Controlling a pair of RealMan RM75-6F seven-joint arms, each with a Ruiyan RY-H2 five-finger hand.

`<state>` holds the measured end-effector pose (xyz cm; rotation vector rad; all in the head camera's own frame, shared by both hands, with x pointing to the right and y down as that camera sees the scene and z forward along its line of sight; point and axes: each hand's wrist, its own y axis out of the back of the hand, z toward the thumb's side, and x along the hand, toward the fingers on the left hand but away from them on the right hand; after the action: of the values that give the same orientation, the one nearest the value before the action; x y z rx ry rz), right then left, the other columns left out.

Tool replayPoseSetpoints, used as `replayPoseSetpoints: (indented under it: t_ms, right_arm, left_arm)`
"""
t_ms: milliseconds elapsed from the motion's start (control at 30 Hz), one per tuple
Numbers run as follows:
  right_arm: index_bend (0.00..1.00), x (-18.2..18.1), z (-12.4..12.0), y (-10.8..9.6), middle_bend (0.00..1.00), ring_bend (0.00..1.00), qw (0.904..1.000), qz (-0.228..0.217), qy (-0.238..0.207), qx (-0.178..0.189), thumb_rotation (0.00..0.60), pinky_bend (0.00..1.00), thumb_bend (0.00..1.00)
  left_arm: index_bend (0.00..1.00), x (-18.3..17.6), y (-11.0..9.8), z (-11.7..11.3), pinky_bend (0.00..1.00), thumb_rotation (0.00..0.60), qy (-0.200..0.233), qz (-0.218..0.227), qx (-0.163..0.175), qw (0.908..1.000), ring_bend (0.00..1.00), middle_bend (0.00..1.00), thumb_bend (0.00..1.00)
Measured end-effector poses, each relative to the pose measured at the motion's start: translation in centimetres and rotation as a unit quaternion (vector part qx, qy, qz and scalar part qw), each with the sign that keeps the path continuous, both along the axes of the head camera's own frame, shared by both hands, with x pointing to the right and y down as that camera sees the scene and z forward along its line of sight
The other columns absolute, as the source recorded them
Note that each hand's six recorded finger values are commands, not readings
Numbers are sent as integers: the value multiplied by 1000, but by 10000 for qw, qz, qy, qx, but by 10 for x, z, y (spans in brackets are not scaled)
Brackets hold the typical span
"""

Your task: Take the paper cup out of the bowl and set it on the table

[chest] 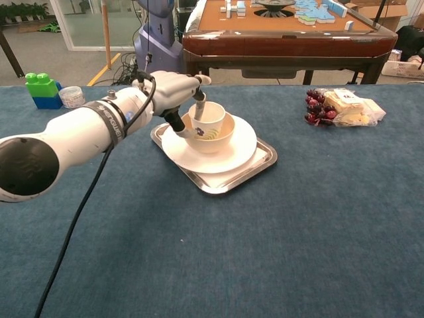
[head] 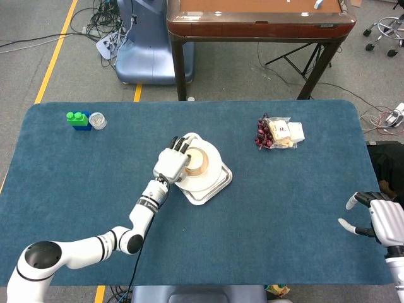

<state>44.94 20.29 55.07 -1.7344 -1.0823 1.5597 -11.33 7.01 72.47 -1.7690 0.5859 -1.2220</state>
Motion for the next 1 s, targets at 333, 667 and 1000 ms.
replayPoseSetpoints:
  t_ms: [333, 667, 1000]
  right_arm:
    - [552, 0, 0, 0, 470, 350, 10000, 5, -5, -8, 600, 273, 234]
    - [552, 1, 0, 0, 470, 350, 10000, 22, -6, -6, 600, 273, 234]
    - [552, 2, 1, 0, 470, 350, 10000, 36, -7, -16, 600, 273, 235]
  left_arm:
    - [521, 1, -1, -1, 44, 600, -32, -12, 48, 10000, 0, 0, 370]
    - [545, 2, -1, 2, 44, 600, -67, -26, 62, 10000, 0, 0, 376]
    - [575, 2, -1, 2, 46, 600, -93, -24, 118, 9999, 0, 0, 377]
